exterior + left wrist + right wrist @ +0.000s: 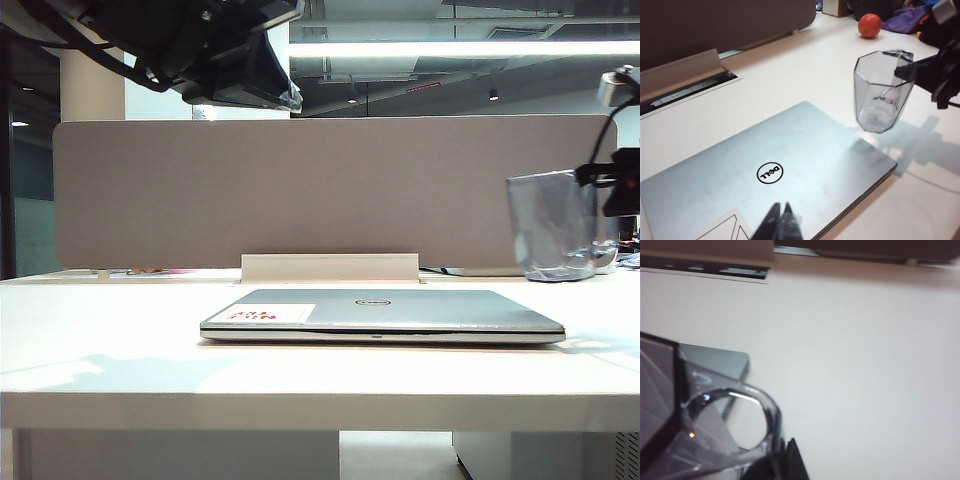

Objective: Pick up the water cup and place it on the right side of the laptop.

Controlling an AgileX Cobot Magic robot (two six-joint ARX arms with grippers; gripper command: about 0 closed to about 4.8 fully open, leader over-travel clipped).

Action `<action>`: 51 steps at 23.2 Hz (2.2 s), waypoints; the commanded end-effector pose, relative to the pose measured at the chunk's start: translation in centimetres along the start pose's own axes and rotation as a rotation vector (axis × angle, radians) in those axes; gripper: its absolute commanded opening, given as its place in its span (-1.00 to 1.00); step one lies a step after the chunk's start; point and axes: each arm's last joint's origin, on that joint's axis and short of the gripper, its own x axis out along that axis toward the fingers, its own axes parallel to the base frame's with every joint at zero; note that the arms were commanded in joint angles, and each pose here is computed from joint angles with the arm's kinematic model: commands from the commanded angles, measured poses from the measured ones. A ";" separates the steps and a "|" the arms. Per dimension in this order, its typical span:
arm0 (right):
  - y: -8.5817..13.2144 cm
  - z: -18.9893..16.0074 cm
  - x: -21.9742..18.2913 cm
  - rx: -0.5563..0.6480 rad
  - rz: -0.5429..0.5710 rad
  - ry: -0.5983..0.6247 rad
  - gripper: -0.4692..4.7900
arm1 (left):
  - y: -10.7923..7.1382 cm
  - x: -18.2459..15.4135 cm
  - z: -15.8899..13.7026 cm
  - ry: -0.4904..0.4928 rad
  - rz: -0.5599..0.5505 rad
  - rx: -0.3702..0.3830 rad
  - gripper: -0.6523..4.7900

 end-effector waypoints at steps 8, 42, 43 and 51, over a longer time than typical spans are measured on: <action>-0.7 -1.2 1.0 0.017 -0.005 0.048 -0.83 | 0.0 -0.1 0.2 -0.010 0.003 0.004 -0.78; -4.4 -5.3 2.7 0.141 -0.045 0.173 -0.49 | 0.0 0.0 0.1 0.006 0.001 0.004 -0.78; -4.4 -5.4 2.7 0.142 -0.045 0.174 -0.49 | 0.0 0.0 0.1 0.006 0.001 0.004 -0.78; -4.3 -4.7 1.9 0.145 -0.042 0.193 -0.46 | 0.0 0.0 0.1 0.006 0.001 0.004 -0.78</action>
